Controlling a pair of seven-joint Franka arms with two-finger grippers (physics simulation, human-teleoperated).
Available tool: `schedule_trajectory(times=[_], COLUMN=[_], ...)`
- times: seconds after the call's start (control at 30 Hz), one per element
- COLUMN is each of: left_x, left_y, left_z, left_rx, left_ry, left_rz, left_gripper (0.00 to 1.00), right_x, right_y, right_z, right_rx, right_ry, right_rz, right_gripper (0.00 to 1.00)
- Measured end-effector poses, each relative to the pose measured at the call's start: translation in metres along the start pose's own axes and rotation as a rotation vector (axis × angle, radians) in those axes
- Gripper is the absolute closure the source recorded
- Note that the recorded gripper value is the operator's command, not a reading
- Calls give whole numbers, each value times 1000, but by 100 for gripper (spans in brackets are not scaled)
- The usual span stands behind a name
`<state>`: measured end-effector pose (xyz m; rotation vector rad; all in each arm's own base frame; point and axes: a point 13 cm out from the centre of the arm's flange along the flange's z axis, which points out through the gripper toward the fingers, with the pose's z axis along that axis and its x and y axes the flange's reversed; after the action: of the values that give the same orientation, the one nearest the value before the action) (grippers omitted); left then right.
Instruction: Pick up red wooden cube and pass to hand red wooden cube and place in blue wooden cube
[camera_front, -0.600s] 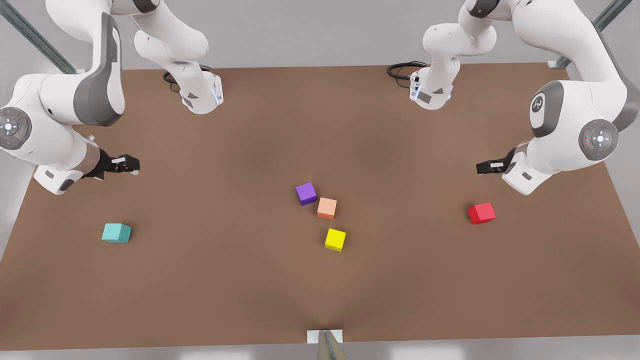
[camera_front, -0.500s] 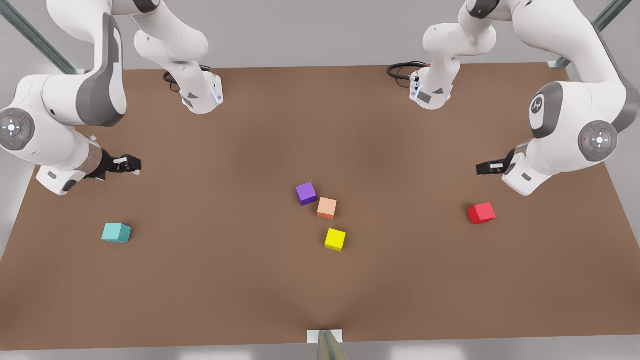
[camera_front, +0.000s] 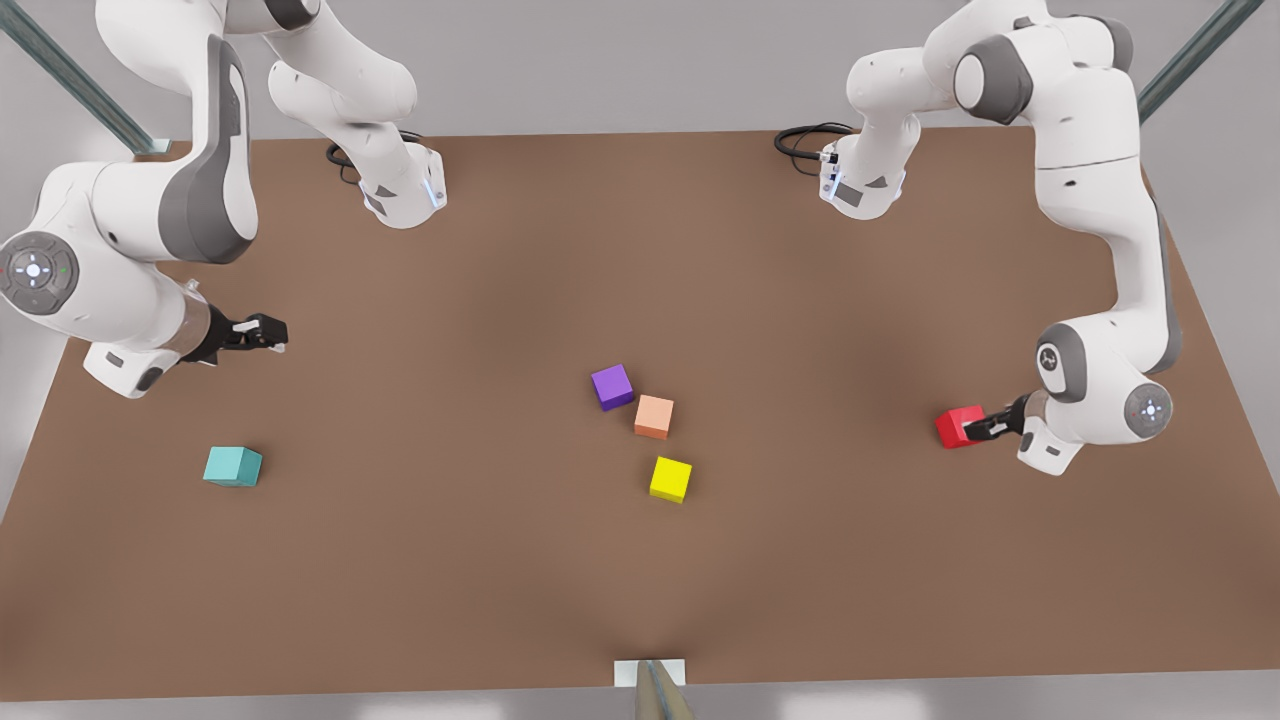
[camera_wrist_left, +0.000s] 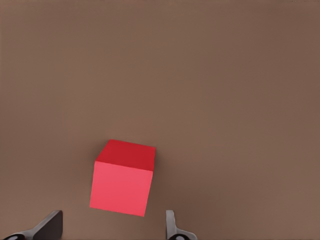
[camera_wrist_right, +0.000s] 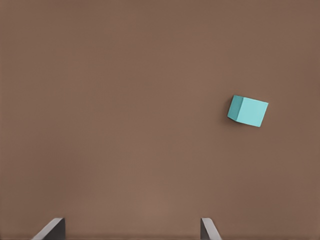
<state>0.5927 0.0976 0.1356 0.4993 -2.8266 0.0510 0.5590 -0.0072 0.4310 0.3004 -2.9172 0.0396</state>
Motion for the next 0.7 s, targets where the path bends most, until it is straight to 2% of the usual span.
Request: schedule_trajectory(times=[0.17, 0.7], left_x=[-4, -6], left_y=[2, 7], left_z=[23, 94], left_rx=[6, -6], left_ry=[-32, 2], left_rz=[17, 119], left_gripper=[0, 0], right_x=[0, -3], right_y=[0, 0], right_z=[2, 12], right_rx=[-3, -6], right_ry=[2, 13], right_rz=[-4, -20], right_gripper=[0, 0])
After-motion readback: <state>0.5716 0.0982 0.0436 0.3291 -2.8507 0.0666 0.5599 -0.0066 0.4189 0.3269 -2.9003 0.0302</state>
